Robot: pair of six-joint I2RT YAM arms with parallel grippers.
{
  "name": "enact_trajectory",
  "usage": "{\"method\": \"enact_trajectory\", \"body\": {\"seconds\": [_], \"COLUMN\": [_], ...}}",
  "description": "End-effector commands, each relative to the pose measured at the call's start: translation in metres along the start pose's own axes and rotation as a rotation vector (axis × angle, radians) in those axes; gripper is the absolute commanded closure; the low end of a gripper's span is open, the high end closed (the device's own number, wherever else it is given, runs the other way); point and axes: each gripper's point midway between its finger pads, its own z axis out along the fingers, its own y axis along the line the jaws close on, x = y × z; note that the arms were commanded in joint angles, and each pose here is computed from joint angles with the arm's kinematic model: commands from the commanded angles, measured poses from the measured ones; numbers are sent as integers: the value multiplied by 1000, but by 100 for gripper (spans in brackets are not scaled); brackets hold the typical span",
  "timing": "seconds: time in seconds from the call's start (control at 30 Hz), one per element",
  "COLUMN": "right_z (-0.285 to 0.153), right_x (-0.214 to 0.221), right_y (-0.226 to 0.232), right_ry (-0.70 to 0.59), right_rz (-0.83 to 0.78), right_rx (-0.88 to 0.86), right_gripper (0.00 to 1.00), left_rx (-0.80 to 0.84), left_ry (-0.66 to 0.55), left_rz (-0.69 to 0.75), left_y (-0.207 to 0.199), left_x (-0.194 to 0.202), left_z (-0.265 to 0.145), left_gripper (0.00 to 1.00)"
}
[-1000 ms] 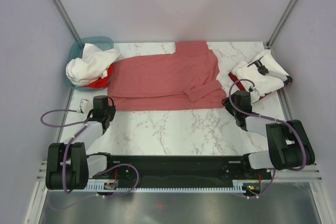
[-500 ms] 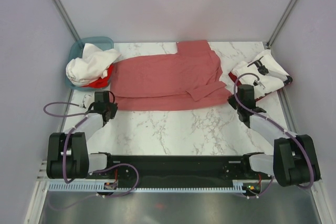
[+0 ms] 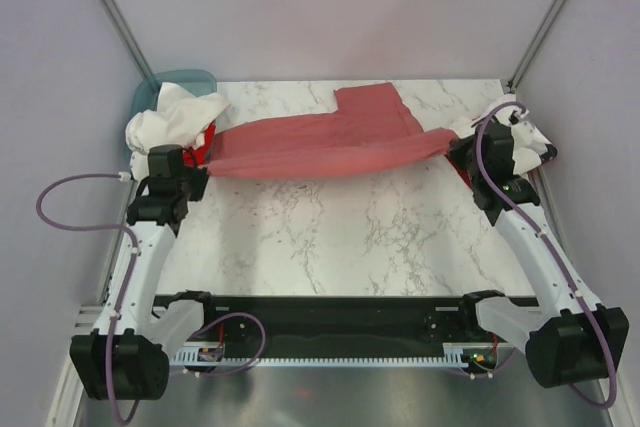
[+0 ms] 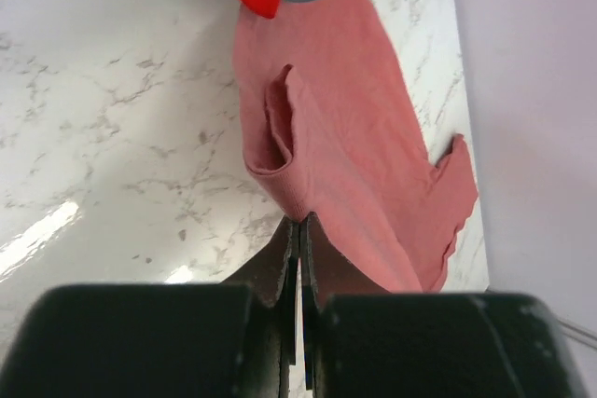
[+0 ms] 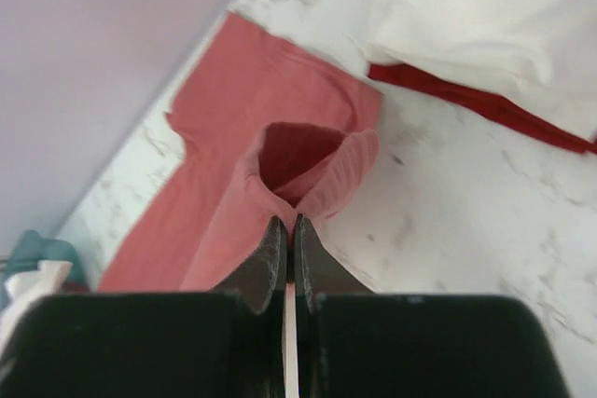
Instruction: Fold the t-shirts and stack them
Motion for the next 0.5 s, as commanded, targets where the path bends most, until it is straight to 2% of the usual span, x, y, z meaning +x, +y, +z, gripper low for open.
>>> {"method": "enact_trajectory", "body": {"seconds": [0.0, 0.17, 0.33, 0.47], "right_z": [-6, -28, -52, -67], "right_x": [40, 59, 68, 77], "right_y": [-59, -87, -109, -128], "right_ry": [88, 102, 86, 122], "right_rz": [-48, -34, -35, -69], "right_rx": [143, 131, 107, 150], "right_gripper": [100, 100, 100, 100], "left_rx": [-161, -167, -114, -116], "left_ry": [38, 65, 32, 52], "left_rz": [43, 44, 43, 47], "left_y": [60, 95, 110, 126], "left_x": [19, 36, 37, 45], "left_z": [2, -5, -23, -31], "left_gripper": [98, 98, 98, 98]}}
